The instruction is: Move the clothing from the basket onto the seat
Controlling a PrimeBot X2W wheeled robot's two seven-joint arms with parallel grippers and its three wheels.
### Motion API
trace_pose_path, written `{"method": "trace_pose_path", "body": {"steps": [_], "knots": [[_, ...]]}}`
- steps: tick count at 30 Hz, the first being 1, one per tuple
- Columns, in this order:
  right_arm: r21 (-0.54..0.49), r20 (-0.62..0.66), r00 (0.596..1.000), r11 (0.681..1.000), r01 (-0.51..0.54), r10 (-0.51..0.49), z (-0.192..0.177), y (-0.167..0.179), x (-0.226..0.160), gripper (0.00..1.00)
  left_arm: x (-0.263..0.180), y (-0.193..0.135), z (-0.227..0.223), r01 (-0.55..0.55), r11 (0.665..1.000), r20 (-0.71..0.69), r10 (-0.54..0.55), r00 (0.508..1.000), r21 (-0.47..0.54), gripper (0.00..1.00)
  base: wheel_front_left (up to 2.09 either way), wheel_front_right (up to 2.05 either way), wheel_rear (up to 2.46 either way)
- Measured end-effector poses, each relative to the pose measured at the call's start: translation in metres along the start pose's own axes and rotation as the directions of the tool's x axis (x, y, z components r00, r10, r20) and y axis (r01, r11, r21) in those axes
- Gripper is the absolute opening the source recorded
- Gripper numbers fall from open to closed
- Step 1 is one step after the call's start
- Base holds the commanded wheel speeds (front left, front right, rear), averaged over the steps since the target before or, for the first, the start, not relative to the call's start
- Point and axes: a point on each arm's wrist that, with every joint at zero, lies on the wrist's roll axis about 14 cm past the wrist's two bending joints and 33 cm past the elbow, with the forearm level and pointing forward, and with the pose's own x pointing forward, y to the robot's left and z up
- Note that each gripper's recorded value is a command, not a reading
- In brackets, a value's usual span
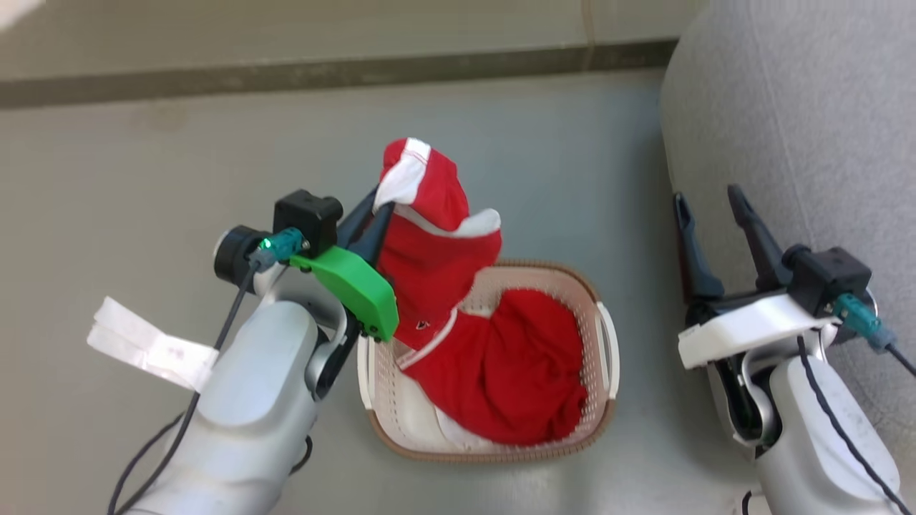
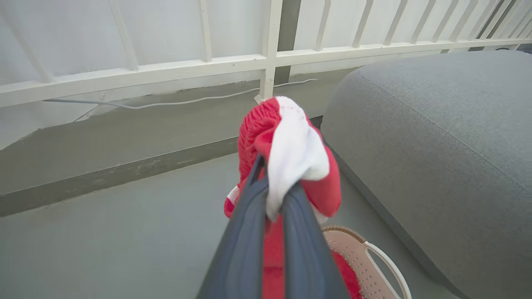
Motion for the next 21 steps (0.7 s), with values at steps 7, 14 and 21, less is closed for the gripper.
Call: {"method": "trace_pose_path", "body": {"steps": [7,14,21], "knots": [[-0.002,0.028,0.999,1.000,-0.031,0.031,0.015,0.015,-0.021,1.00,-0.019,-0.026,0.034,0.037,0.999,0.084,-0.040,0.996,0.038,0.00,0.00,0.00,0.00],[0.006,0.040,0.996,0.997,-0.081,0.081,0.021,0.037,-0.045,1.00,-0.043,-0.050,0.050,0.064,0.997,0.131,-0.068,0.989,0.036,0.00,0.00,0.00,0.00],[0.026,0.026,0.986,0.986,-0.164,0.163,0.015,0.068,-0.076,1.00,-0.065,-0.071,0.061,0.092,0.993,0.146,-0.101,0.984,0.069,0.00,0.00,0.00,0.00]]}}
